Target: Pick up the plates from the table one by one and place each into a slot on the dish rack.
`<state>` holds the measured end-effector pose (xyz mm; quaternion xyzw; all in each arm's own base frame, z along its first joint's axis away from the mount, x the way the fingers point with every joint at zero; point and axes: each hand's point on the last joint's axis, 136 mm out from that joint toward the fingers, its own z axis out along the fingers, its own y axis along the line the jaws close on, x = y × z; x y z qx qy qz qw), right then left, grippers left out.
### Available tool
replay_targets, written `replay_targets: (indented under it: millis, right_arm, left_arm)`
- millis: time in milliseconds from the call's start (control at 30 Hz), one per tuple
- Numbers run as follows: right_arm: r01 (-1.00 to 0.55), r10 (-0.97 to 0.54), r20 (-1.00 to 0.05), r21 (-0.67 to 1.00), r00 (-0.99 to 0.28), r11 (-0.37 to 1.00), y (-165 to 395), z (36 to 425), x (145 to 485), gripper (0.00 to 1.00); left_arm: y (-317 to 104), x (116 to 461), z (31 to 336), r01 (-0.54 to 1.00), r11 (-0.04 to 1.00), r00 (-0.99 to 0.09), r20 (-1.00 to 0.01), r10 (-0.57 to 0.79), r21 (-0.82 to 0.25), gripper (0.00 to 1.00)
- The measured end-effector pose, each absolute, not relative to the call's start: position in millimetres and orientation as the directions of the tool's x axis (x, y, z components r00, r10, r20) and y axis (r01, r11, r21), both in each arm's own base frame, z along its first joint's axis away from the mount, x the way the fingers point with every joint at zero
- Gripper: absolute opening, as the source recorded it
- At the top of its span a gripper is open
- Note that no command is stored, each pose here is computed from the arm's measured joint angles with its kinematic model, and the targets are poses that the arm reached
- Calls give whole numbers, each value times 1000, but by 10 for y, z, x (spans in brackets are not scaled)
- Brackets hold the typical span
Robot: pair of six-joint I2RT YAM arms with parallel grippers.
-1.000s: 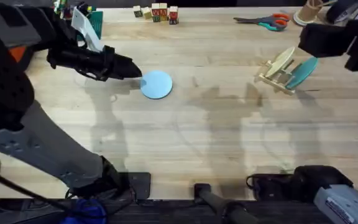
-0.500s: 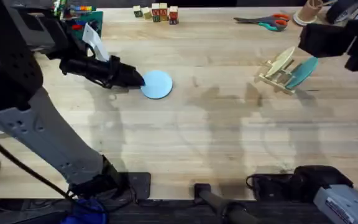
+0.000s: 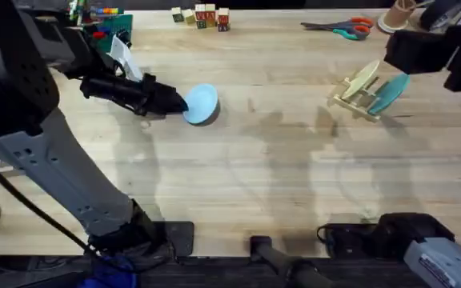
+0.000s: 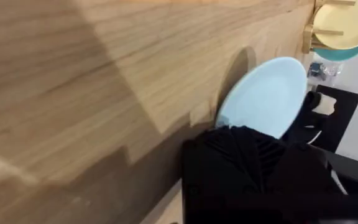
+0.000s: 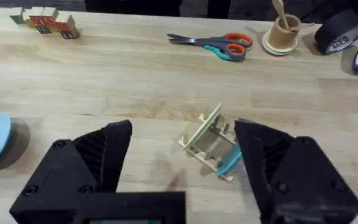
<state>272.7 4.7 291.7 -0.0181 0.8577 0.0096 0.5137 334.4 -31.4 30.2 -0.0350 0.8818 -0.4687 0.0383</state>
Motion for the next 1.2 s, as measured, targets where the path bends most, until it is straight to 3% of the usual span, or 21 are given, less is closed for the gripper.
replay_targets:
  millis: [467,800,967,1200]
  right_arm:
    - [-78,-16,-878,24,-478,997,123,2904,2714,994]
    - [-148,-14,-805,92,-594,985,286,2640,2423,994]
    - [-175,-25,-871,71,-491,982,313,2842,2270,994]
    - [-258,-27,-978,28,-208,966,438,2910,2067,993]
  left_arm:
    - [-313,3351,300,-23,559,-994,-38,-98,-829,40]
    - [-311,3357,300,-20,560,-994,-42,-98,-828,40]
    - [-311,3356,298,-20,560,-994,-42,-98,-828,41]
    - [-311,3356,299,-21,560,-994,-41,-98,-828,41]
